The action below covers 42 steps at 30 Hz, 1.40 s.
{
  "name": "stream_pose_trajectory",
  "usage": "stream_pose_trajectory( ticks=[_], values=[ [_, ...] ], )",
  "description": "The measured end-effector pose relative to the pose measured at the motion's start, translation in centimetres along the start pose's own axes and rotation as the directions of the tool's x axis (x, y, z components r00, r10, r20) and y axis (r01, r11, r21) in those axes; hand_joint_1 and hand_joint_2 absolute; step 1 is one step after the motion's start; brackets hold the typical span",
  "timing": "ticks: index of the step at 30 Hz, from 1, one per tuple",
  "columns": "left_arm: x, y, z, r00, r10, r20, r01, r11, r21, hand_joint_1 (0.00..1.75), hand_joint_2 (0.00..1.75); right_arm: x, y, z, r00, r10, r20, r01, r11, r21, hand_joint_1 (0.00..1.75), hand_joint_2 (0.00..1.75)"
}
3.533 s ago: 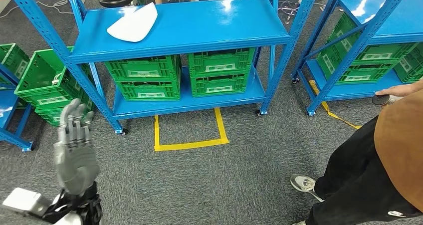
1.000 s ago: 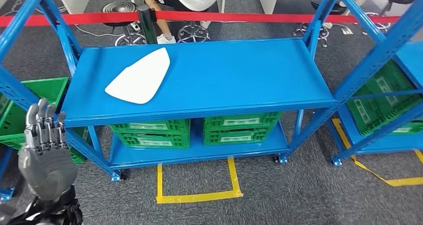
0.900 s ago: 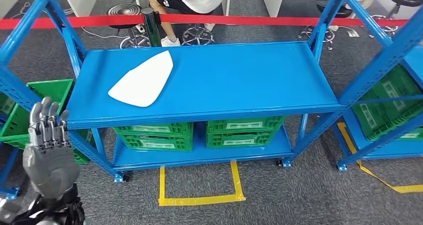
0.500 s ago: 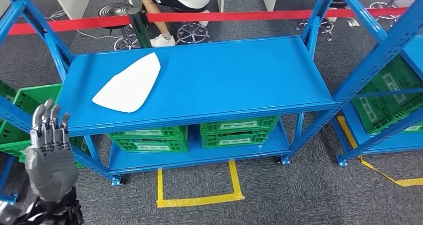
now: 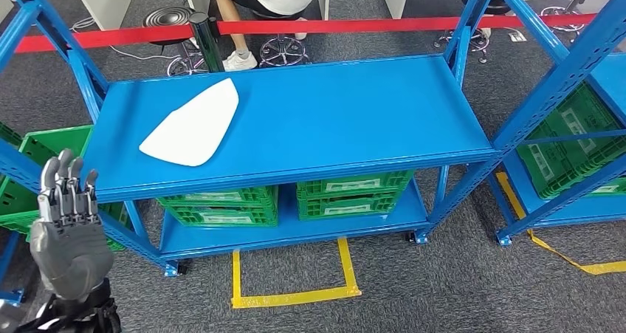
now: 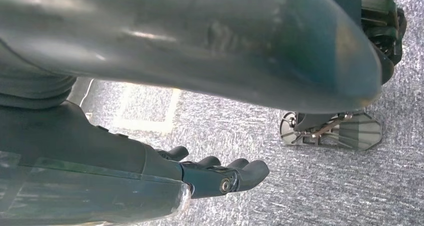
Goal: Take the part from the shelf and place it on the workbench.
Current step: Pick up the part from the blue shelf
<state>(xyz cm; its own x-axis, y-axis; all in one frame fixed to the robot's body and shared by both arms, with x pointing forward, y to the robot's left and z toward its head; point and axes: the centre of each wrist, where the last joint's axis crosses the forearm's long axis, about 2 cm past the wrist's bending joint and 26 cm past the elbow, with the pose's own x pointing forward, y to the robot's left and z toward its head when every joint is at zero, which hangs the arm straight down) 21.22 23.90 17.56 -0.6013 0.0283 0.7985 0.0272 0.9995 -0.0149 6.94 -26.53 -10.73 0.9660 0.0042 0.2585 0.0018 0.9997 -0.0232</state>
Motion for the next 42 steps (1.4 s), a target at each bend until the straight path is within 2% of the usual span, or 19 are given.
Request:
stream_pose_trajectory(
  ticks=[12, 25, 33, 42],
  values=[
    [-0.2, 0.0, 0.2, 1.0, 0.008, 0.002, -0.008, 1.0, 0.004, 0.0, 0.0, 0.0, 0.0, 0.0, 1.0, 0.02, 0.002, -0.02, 1.0, 0.003, 0.0, 0.0],
    [-0.2, -0.6, 0.0, 0.999, 0.015, 0.03, -0.013, 0.998, -0.055, 0.0, 0.0, 0.1, -0.1, 0.0, 1.0, 0.017, -0.004, -0.017, 1.0, -0.011, 0.0, 0.0],
    [-0.3, -1.1, 0.1, 0.999, 0.03, 0.014, -0.029, 0.998, -0.052, 0.0, 0.0, 0.1, -0.6, -0.1, 0.999, 0.017, -0.049, -0.018, 1.0, -0.024, 0.0, 0.0],
    [-0.2, -1.3, -0.2, 0.999, 0.02, 0.031, -0.018, 0.998, -0.067, 0.0, 0.0, 0.2, -0.9, -0.1, 1.0, 0.02, 0.006, -0.019, 0.999, -0.031, 0.0, 0.0]
  ],
)
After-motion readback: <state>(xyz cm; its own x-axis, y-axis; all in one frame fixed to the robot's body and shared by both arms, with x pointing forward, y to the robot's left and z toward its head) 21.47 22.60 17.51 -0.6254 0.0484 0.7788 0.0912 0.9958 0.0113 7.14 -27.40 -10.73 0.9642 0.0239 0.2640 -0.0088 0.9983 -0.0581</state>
